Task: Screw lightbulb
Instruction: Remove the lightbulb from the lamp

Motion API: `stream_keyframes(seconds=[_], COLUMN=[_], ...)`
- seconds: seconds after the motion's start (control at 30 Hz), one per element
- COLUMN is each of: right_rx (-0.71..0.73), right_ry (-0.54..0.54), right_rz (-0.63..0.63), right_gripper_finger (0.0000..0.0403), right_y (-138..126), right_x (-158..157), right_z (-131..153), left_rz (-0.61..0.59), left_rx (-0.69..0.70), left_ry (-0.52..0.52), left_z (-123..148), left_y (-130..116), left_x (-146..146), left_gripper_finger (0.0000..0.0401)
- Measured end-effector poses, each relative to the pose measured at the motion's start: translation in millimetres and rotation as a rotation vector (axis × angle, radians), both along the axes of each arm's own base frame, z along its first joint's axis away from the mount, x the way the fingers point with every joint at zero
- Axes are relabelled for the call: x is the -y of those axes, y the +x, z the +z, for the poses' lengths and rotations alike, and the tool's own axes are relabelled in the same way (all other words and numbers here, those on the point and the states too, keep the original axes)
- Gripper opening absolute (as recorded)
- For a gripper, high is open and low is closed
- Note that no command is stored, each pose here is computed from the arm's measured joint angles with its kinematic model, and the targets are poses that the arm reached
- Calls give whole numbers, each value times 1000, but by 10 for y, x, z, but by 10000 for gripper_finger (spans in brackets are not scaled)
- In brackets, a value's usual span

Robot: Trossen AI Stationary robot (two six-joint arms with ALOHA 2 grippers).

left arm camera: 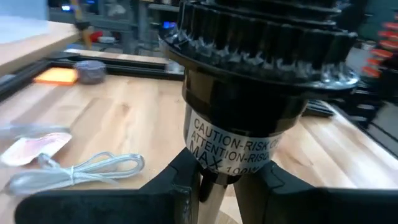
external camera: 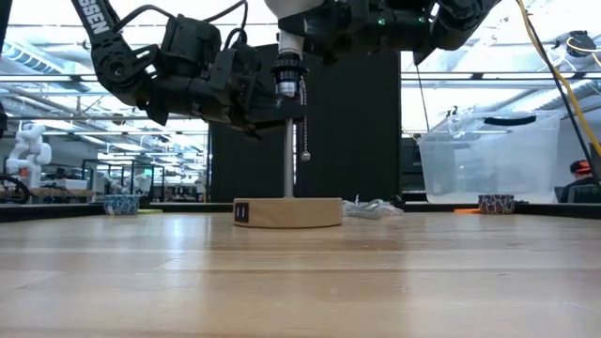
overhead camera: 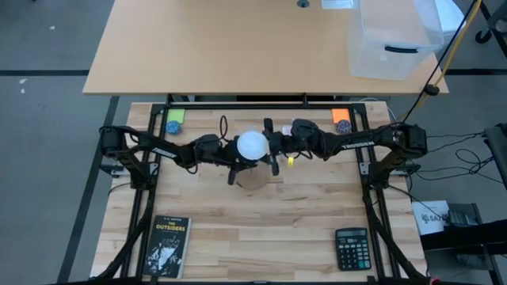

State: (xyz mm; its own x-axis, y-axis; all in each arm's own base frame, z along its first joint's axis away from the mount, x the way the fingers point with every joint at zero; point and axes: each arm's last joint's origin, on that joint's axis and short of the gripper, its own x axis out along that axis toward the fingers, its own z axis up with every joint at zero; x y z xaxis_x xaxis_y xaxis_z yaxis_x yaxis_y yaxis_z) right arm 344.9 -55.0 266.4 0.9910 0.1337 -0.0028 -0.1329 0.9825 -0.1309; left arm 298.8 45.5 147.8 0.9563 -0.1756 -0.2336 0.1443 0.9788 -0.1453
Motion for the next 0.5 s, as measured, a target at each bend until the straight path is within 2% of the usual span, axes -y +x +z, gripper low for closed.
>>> stream_keyframes(seconds=[0.3, 0.4, 0.5], right_rx=[18, 27, 31], right_ry=[81, 104, 129], right_rz=[82, 84, 31], right_gripper_finger=[177, 177, 180], right_y=[0, 1, 8], right_x=[-46, -50, -57], right_z=[18, 26, 28], left_rz=[-76, -91, -91], left_rx=[4, 4, 3], left_ry=[-2, -5, -8], left_z=[-1, -1, -3], left_y=[-3, -4, -5], left_x=[31, 38, 38], left_gripper_finger=[71, 71, 71])
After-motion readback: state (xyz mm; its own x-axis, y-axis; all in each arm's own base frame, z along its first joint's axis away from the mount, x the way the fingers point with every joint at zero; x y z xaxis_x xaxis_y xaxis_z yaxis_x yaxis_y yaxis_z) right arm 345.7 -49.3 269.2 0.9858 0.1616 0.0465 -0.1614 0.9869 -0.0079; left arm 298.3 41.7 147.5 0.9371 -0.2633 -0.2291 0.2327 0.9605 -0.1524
